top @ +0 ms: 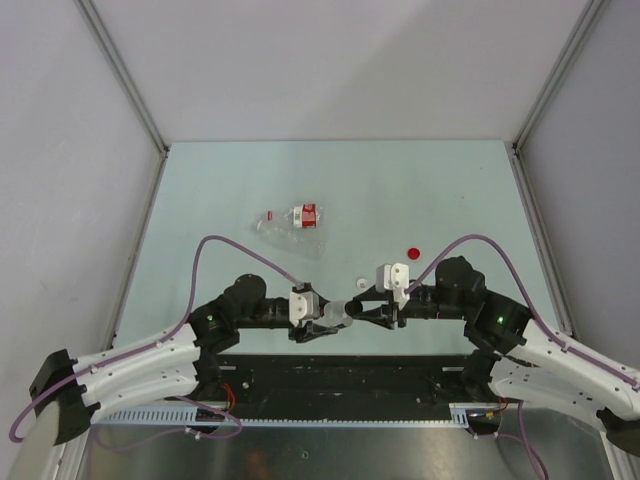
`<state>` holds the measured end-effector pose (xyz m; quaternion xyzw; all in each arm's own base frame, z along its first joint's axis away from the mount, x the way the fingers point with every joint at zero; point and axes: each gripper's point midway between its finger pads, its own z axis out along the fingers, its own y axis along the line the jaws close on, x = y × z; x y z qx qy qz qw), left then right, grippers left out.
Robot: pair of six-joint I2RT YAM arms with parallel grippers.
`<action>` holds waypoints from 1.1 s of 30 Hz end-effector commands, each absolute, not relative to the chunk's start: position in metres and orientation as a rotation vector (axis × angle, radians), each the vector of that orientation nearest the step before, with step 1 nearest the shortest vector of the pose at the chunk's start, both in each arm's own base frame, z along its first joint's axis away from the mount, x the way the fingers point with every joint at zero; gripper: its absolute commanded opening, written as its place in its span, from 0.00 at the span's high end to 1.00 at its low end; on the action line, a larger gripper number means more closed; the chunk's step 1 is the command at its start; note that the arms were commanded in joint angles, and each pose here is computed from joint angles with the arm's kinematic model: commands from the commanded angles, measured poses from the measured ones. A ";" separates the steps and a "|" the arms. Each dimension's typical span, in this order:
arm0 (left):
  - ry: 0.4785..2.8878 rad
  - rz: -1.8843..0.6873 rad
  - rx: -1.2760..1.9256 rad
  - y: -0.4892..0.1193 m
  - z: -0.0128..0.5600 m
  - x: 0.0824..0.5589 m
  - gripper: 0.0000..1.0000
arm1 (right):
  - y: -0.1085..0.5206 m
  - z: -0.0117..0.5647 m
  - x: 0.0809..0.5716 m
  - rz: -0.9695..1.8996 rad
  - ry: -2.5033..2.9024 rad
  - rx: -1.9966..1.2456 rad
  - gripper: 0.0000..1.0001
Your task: Screw on the bottle caps
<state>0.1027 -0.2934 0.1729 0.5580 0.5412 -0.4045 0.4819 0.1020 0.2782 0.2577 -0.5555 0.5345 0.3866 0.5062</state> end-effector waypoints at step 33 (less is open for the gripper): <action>1.482 -0.505 0.865 -0.302 0.210 0.227 1.00 | 0.289 0.257 0.238 1.049 1.880 0.231 0.19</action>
